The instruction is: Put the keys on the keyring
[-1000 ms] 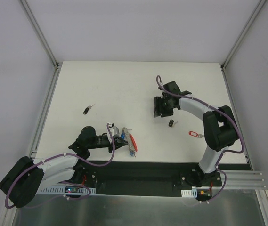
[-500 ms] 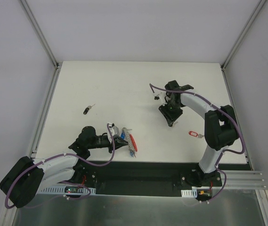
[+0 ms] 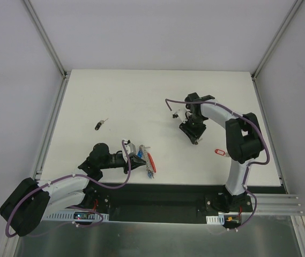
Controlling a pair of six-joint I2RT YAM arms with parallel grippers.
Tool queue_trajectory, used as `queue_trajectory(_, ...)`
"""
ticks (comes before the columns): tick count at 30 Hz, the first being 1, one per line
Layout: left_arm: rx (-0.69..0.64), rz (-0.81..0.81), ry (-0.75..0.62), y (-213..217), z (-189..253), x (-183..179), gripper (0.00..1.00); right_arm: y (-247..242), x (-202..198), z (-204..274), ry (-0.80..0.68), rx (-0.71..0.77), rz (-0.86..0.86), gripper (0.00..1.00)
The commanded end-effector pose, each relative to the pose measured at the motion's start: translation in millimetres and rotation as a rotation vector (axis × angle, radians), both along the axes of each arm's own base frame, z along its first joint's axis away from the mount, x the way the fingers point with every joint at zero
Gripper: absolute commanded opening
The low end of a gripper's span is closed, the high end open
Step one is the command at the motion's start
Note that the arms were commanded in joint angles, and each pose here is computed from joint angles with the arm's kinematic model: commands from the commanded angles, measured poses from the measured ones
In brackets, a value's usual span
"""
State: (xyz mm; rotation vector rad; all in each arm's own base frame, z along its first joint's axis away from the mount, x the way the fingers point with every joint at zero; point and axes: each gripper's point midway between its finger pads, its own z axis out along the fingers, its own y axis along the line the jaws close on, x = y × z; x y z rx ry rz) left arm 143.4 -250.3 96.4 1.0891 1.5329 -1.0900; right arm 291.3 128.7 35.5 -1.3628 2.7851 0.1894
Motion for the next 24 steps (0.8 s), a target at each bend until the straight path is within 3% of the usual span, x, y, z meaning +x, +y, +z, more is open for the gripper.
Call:
queue_trajectory(1,-0.051,-0.037,-0.079,-7.3,24.6,4.6,0.0,-0.5,-1.2,-0.3,0.033,-0.005,0.049,0.43)
queue_trajectory(8,-0.049,-0.037,-0.076,-7.0,24.0,4.6,0.0,0.8,0.6,-8.0,0.048,-0.01,0.06,0.42)
queue_trajectory(24,-0.049,-0.041,-0.075,-7.4,24.0,3.8,0.0,15.2,-6.3,8.5,0.022,0.06,0.053,0.01)
